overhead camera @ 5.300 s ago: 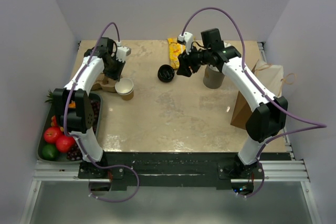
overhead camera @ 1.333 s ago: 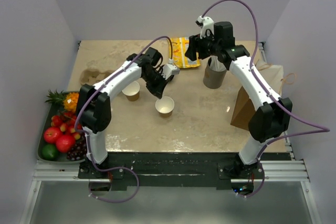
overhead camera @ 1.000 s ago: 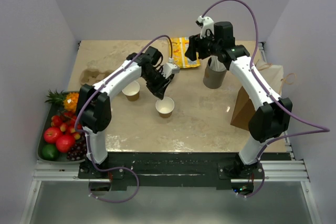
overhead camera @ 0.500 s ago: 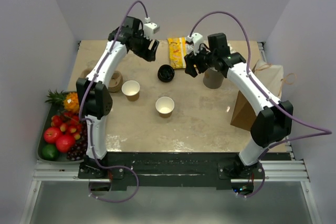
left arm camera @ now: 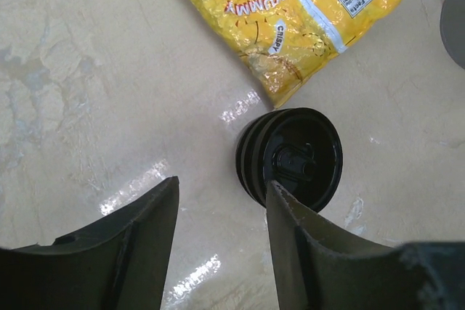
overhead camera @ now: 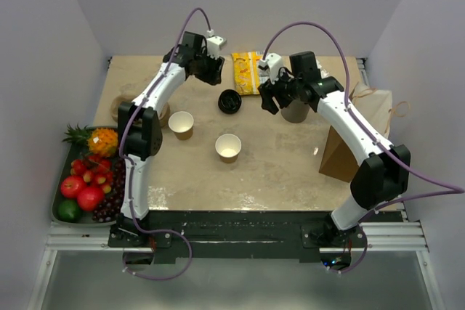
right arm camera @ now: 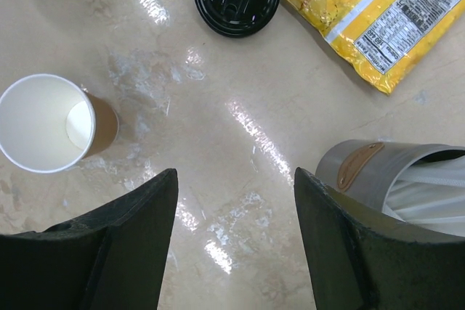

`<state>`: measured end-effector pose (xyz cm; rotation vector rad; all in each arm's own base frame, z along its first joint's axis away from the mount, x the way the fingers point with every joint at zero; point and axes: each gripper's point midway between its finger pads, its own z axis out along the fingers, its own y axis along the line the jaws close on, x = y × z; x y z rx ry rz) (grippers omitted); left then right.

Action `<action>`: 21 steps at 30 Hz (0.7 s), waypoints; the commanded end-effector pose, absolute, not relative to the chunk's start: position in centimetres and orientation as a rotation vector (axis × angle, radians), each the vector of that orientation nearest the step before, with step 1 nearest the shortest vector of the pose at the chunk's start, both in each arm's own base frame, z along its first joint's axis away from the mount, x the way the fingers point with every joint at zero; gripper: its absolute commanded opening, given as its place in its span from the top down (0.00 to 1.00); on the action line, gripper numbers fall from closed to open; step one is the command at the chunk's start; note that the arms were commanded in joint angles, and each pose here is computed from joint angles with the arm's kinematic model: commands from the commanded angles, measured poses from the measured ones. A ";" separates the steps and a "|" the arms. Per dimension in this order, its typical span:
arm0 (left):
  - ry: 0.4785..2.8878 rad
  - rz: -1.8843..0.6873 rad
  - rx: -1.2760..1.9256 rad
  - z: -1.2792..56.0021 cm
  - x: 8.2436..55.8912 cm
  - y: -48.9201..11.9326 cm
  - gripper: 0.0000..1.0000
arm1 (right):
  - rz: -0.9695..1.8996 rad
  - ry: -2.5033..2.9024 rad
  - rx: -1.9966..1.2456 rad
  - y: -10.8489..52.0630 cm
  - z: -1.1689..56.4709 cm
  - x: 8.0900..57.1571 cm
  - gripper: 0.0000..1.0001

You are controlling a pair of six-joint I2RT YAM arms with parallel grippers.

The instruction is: Pack the takeout coffee

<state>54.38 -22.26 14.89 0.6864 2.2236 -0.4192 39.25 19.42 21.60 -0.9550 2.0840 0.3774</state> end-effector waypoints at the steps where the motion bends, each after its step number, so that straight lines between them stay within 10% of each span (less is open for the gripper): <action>1: 2.190 -0.467 0.727 14.5 54.0 -24.7 0.43 | 0.336 2.091 -0.966 18.7 21.1 39.4 0.32; 21: 2.307 -0.394 0.738 9.5 53.2 -25.0 0.51 | 0.381 2.121 -1.006 19.2 19.5 38.8 0.32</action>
